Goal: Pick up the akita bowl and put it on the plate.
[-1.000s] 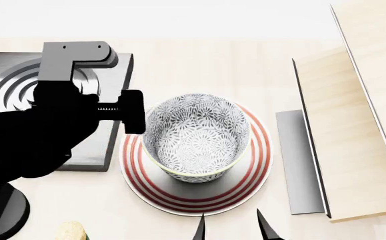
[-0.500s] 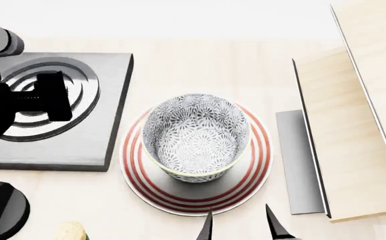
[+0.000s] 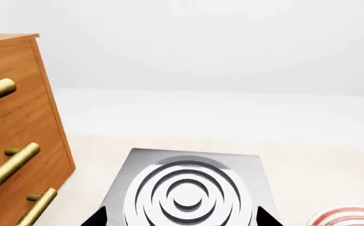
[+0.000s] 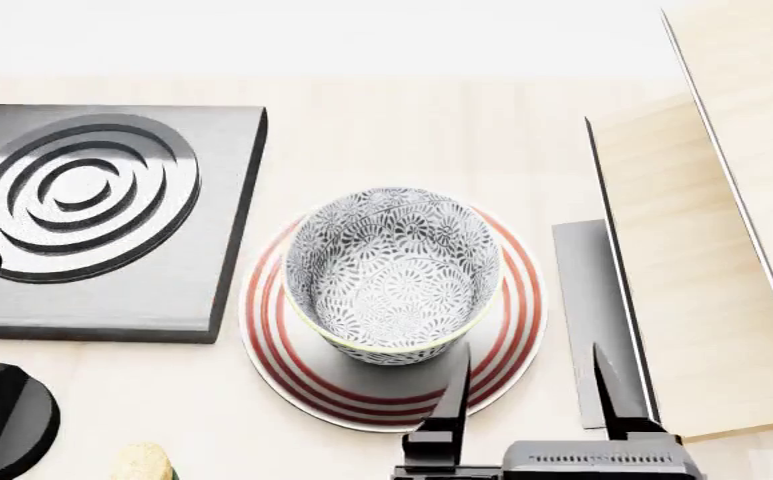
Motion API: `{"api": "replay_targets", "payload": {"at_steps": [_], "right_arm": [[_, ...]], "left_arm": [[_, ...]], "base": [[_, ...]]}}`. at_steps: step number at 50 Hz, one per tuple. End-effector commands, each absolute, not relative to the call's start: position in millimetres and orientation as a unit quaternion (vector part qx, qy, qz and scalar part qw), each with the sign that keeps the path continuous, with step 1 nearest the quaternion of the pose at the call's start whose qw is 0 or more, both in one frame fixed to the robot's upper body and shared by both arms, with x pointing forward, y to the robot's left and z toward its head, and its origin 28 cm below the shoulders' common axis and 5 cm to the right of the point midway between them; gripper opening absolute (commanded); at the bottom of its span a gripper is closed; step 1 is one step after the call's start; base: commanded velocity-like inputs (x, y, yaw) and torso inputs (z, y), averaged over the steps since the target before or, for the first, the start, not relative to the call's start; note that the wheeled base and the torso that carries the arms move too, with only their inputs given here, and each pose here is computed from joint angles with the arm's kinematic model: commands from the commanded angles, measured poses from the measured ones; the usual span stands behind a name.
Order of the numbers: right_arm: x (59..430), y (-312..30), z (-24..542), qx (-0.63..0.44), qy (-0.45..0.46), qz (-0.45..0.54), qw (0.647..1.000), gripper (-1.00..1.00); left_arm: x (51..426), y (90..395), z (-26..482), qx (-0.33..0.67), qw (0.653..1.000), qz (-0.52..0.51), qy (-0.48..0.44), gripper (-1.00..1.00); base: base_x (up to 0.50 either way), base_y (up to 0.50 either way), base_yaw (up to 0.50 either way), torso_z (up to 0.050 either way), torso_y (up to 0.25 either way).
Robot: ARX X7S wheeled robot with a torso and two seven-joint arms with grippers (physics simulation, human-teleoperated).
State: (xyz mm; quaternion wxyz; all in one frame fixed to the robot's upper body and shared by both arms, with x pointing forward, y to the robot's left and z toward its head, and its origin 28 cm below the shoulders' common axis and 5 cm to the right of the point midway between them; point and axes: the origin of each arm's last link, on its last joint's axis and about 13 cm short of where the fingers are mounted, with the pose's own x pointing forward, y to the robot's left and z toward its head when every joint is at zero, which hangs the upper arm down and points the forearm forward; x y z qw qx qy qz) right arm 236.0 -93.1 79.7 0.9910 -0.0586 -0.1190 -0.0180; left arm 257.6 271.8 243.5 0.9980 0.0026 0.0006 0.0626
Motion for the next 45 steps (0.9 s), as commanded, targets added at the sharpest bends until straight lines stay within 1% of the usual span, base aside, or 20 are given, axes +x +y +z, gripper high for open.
{"api": "replay_targets", "payload": {"at_steps": [1, 9, 22, 26, 36, 39, 42, 45], "right_arm": [[228, -98, 113, -0.07, -0.169, -0.038, 0.982, 1.0], [219, -103, 139, -0.076, -0.21, -0.052, 0.973, 1.0], [199, -107, 172, -0.081, -0.264, -0.067, 0.959, 1.0], [193, -109, 178, -0.079, -0.274, -0.072, 0.956, 1.0], [175, -109, 184, -0.076, -0.304, -0.071, 0.947, 1.0], [165, -109, 188, -0.077, -0.322, -0.076, 0.941, 1.0], [155, -110, 191, -0.075, -0.337, -0.079, 0.935, 1.0], [150, -110, 193, -0.075, -0.345, -0.078, 0.932, 1.0]], "left_arm": [[230, 280, 248, 0.014, 0.995, 0.088, -0.038, 1.0], [210, 282, 252, 0.019, 0.994, 0.09, -0.063, 1.0], [180, 275, 255, 0.049, 0.989, 0.083, -0.112, 1.0], [168, 270, 256, 0.076, 0.983, 0.086, -0.142, 1.0], [146, 259, 258, 0.094, 0.974, 0.064, -0.193, 1.0], [137, 259, 260, 0.098, 0.972, 0.063, -0.205, 1.0], [128, 264, 265, 0.096, 0.964, 0.065, -0.239, 1.0], [127, 265, 265, 0.097, 0.959, 0.065, -0.257, 1.0]], "base": [[0.0, 0.0, 0.0, 0.0, 0.0], [0.0, 0.0, 0.0, 0.0, 0.0], [0.0, 0.0, 0.0, 0.0, 0.0], [0.0, 0.0, 0.0, 0.0, 0.0], [0.0, 0.0, 0.0, 0.0, 0.0], [0.0, 0.0, 0.0, 0.0, 0.0], [0.0, 0.0, 0.0, 0.0, 0.0], [0.0, 0.0, 0.0, 0.0, 0.0]]}}
